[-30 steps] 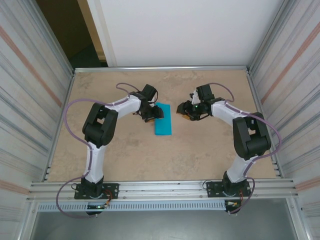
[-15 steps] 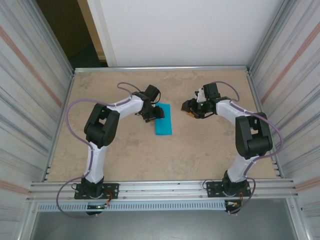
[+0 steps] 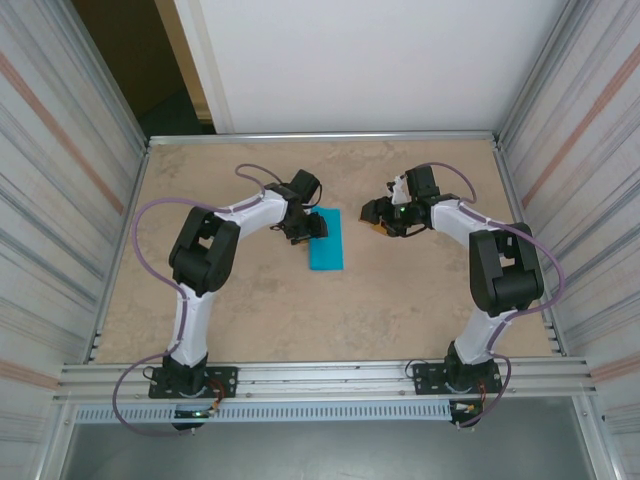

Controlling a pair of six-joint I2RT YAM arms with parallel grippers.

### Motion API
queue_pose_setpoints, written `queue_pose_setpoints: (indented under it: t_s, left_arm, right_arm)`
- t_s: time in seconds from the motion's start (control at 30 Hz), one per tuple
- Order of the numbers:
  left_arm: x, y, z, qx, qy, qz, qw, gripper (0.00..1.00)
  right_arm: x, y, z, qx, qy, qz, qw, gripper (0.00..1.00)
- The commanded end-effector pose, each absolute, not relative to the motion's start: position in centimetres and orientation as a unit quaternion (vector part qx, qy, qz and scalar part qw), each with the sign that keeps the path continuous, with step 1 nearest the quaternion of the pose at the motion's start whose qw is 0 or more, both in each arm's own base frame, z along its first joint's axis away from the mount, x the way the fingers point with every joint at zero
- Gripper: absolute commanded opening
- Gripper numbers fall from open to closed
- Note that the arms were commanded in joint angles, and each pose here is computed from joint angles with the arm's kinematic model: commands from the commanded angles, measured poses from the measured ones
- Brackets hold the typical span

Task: Fold a paper plane with a square sheet of paper (pick it up from the middle)
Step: First fold in half a square sheet of paper at the center of the table, then hold the square sheet of paper at the center of the table.

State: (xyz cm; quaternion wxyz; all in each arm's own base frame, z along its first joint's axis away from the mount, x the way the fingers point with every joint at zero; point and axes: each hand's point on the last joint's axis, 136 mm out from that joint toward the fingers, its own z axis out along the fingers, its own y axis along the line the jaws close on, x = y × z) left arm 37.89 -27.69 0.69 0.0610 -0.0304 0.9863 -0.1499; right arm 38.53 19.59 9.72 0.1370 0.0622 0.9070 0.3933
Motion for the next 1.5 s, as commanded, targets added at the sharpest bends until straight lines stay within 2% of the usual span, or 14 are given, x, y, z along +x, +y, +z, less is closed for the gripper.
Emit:
queue_pose_setpoints:
  t_s: [0.0, 1.47]
  left_arm:
    - [29.5, -22.0, -9.2, -0.021, 0.995, -0.008, -0.102, 0.51]
    - [30.1, -22.7, -10.8, -0.031, 0.993, -0.002, -0.114, 0.52]
  right_arm:
    - [38.0, 20.0, 9.4, 0.060, 0.906, 0.398, 0.129, 0.53]
    - [38.7, 20.1, 7.3, 0.061, 0.915, 0.384, 0.109, 0.52]
